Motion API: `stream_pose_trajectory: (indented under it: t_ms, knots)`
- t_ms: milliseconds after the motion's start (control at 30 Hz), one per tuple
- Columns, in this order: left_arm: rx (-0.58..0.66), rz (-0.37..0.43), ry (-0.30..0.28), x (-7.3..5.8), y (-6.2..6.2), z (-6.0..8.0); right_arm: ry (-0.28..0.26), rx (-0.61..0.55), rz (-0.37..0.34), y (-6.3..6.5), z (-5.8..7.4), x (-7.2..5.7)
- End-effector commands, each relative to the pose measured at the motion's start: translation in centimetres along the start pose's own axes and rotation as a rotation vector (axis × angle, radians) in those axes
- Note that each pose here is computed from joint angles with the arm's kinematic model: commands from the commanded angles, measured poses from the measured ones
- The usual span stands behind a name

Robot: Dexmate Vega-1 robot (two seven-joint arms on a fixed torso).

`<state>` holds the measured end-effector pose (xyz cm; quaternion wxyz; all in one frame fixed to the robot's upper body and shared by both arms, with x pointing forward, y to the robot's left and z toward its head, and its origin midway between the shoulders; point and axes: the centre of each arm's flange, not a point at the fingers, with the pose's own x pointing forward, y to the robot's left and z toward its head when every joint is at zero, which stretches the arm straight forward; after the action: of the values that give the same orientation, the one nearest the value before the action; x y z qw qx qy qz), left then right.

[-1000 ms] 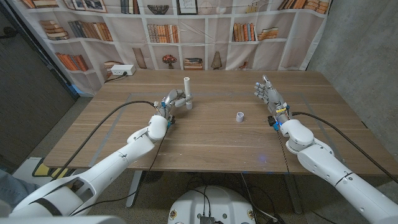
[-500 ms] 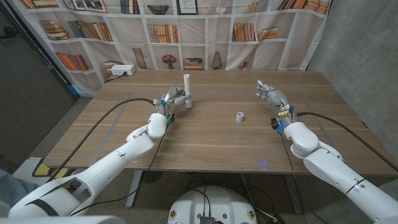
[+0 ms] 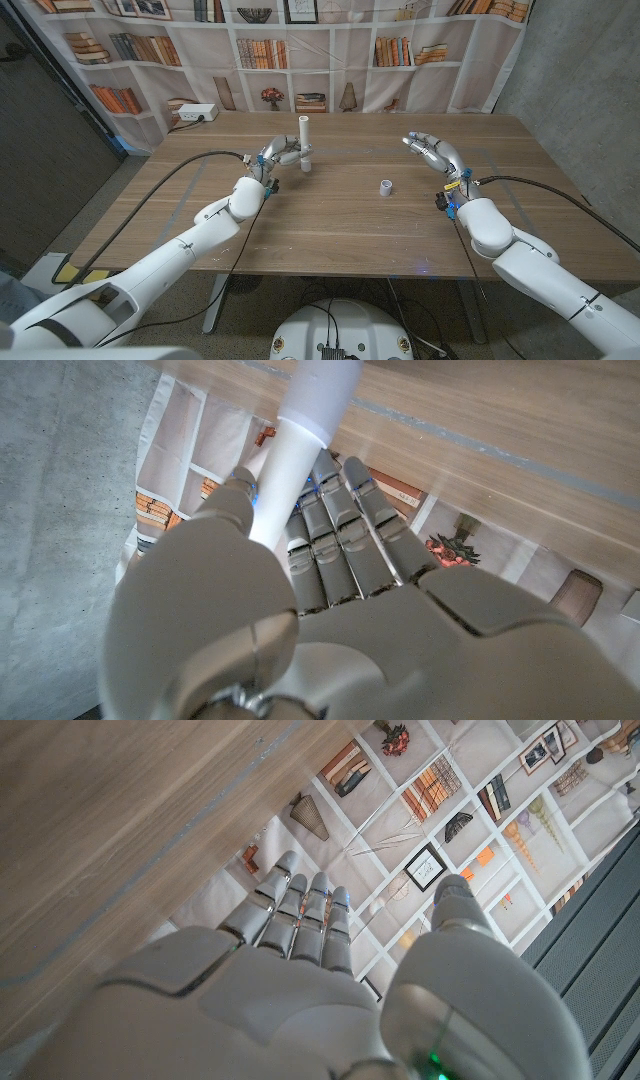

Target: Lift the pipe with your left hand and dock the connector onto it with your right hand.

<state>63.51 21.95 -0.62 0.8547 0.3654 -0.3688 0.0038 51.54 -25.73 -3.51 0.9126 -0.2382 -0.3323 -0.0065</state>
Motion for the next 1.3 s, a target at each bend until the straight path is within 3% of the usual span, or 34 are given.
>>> stream_pose_trajectory:
  t_ms: [33, 600, 933, 1300]
  knots:
    - [-0.019, -0.036, -0.064, -0.4, 1.0, 0.0, 0.006, -0.19, 0.054, 1.0, 1.7, 0.1]
    - [-0.029, -0.06, -0.111, -1.6, 2.4, 1.0, 0.059, -0.406, 0.128, 2.0, 2.7, 0.6]
    - [-0.087, -0.071, -0.13, -1.7, 2.5, 1.3, 0.087, -0.63, 0.168, 2.3, 3.4, 1.3]
    - [-0.124, -0.079, -0.119, -2.3, 2.4, 0.8, 0.091, -0.738, 0.257, 3.3, 3.8, 2.6]
